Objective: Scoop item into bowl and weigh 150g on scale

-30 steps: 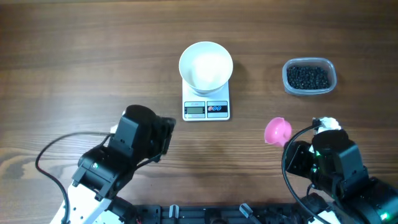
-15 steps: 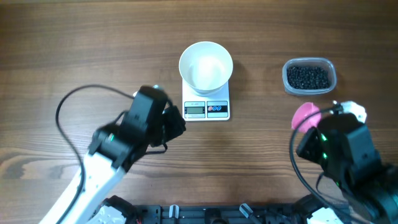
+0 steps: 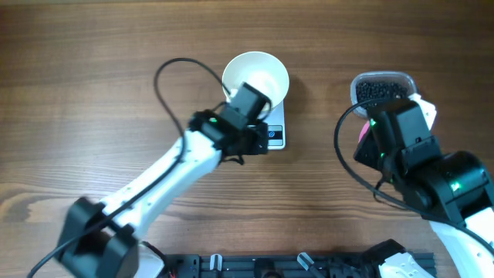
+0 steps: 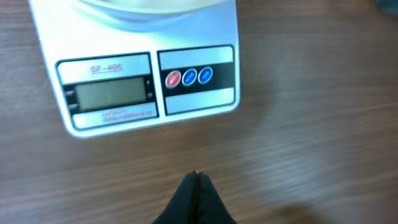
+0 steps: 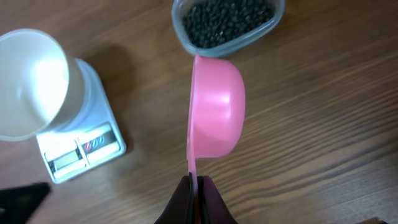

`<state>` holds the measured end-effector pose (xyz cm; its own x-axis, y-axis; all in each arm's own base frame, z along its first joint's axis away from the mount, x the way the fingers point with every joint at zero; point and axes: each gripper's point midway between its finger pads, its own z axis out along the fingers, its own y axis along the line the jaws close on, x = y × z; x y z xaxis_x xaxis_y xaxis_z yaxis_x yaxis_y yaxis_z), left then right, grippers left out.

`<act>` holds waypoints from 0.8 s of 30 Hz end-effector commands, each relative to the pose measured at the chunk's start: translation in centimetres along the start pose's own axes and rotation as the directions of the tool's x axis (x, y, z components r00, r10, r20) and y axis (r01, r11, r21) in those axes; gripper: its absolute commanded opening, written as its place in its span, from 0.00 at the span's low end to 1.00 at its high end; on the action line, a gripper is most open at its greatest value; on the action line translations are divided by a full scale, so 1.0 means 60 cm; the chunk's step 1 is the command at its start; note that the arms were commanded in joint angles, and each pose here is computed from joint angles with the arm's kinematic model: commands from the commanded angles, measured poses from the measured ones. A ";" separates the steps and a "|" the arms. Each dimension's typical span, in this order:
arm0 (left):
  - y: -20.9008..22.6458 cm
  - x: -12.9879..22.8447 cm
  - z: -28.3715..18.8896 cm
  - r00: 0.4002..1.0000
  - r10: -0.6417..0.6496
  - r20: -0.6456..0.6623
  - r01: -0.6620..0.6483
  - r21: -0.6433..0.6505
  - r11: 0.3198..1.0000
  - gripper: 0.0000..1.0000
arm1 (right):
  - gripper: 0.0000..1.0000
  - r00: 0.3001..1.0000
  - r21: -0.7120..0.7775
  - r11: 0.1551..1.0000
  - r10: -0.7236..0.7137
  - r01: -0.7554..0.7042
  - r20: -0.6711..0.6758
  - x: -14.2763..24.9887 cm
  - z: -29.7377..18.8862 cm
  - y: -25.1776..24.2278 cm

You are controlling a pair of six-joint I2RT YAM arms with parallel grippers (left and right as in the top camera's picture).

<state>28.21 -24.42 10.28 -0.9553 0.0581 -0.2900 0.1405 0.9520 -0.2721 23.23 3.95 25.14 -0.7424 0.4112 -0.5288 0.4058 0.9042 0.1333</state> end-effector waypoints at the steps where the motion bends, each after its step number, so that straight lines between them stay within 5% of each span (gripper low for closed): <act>1: -0.001 -0.017 0.032 0.994 0.085 0.067 -0.078 -0.106 0.991 0.04 | 0.04 0.998 0.008 0.999 0.034 -0.034 0.047 -0.027 -0.005 -0.009; 24: 0.008 -0.053 0.123 0.983 0.102 0.152 -0.071 -0.198 0.978 0.04 | 0.04 0.995 0.004 0.998 0.067 -0.067 0.068 -0.041 -0.003 -0.012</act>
<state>32.58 -26.40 4.21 -0.8965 0.1029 -0.4310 0.1545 0.9842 -0.0864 24.26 2.49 25.59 -0.6899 0.4715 -0.5493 0.4658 0.8700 0.1618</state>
